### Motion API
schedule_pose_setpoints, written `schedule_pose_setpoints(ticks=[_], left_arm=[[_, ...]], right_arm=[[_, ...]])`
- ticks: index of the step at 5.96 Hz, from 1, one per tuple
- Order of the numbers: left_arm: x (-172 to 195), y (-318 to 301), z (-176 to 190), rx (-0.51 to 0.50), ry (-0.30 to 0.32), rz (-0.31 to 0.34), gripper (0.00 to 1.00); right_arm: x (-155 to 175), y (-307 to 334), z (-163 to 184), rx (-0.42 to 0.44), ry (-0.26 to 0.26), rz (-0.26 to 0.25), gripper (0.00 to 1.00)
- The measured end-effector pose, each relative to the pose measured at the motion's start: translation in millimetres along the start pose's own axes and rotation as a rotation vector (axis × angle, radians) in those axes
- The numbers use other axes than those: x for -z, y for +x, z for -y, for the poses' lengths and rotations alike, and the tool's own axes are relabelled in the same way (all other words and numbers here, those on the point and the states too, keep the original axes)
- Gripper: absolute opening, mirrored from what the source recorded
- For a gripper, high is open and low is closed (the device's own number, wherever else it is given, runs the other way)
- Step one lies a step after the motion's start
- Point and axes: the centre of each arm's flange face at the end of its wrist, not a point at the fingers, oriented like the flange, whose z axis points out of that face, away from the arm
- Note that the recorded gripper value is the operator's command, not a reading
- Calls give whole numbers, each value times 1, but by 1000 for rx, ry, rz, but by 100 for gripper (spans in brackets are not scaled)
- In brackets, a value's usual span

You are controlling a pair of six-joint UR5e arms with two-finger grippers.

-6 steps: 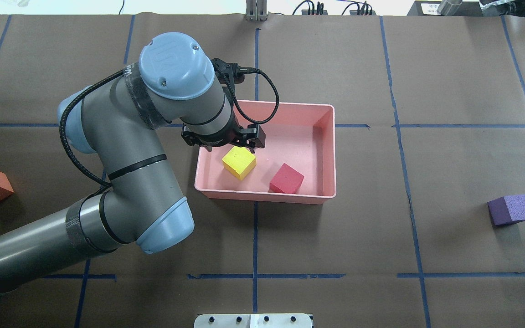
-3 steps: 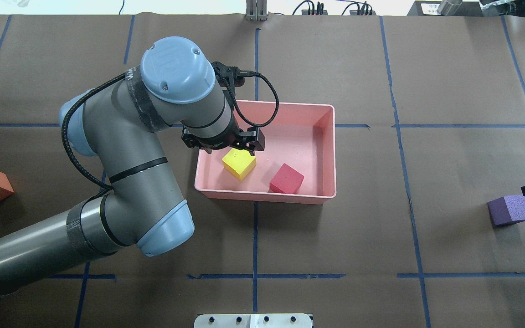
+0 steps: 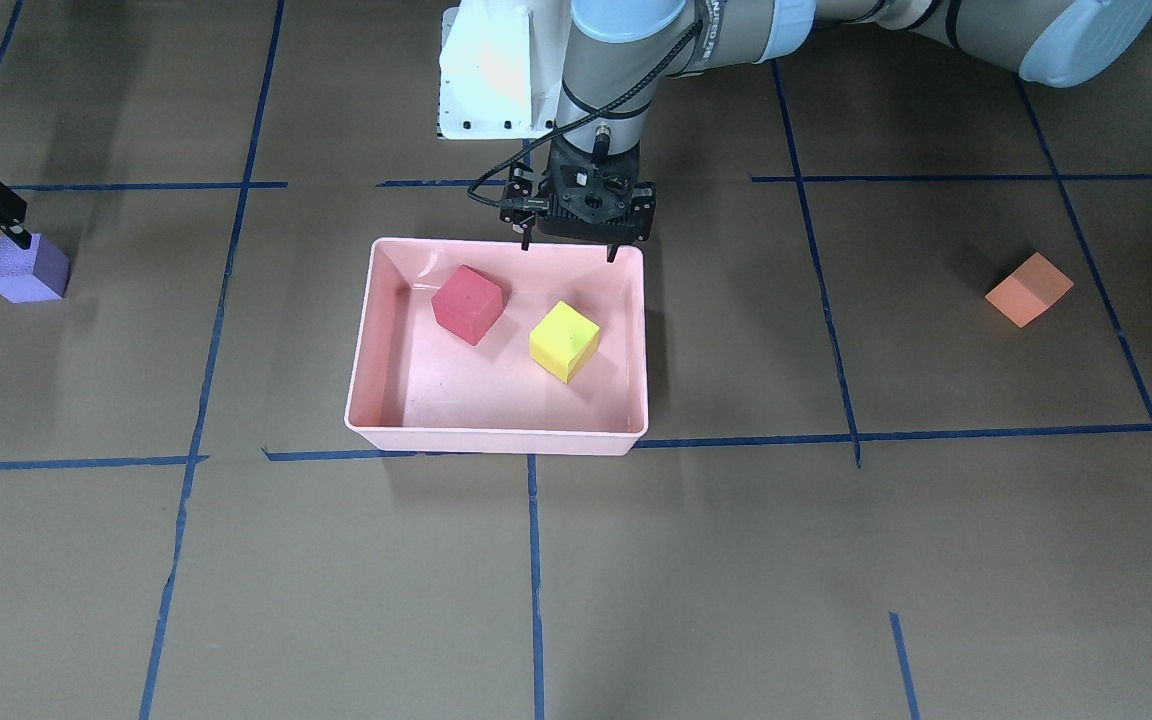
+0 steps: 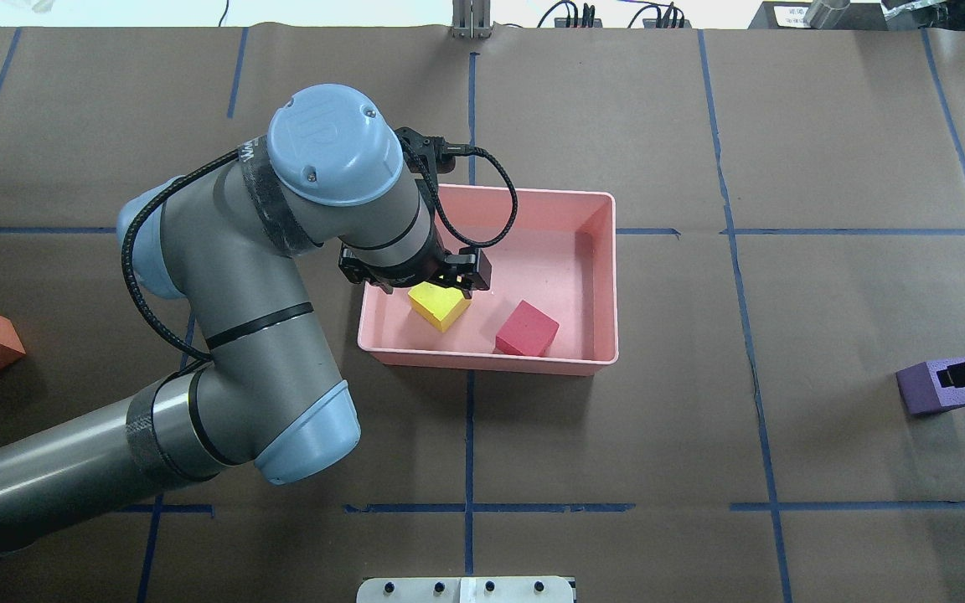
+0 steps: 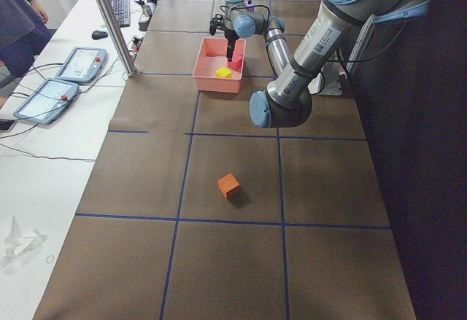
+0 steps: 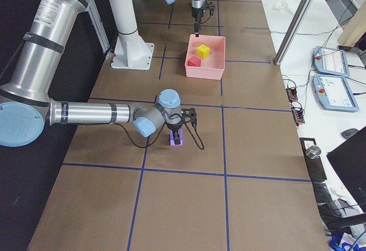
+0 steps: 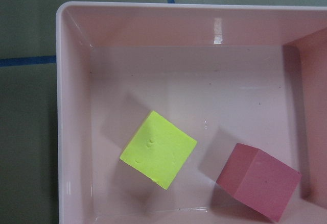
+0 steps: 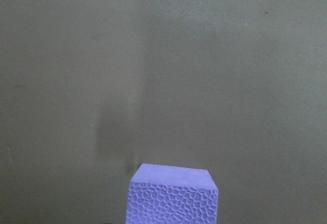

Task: Place blocks into pink bin with both arms
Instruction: 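Grasp the purple cube with the right gripper while the left gripper hovers over the bin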

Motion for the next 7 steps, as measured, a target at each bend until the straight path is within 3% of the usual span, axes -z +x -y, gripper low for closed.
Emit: schedule_pose_setpoints(ticks=[4, 5, 6, 7], left_arm=[[0, -1, -1, -1, 1, 0, 100], [0, -1, -1, -1, 0, 0, 100], [0, -1, -1, -1, 0, 0, 100], [0, -1, -1, -1, 0, -1, 100]], right_arm=[[-34, -2, -2, 29, -43, -29, 100], [-43, -5, -1, 41, -51, -39, 57], [-49, -8, -2, 53, -58, -44, 40], [-51, -10, -2, 59, -61, -43, 33]])
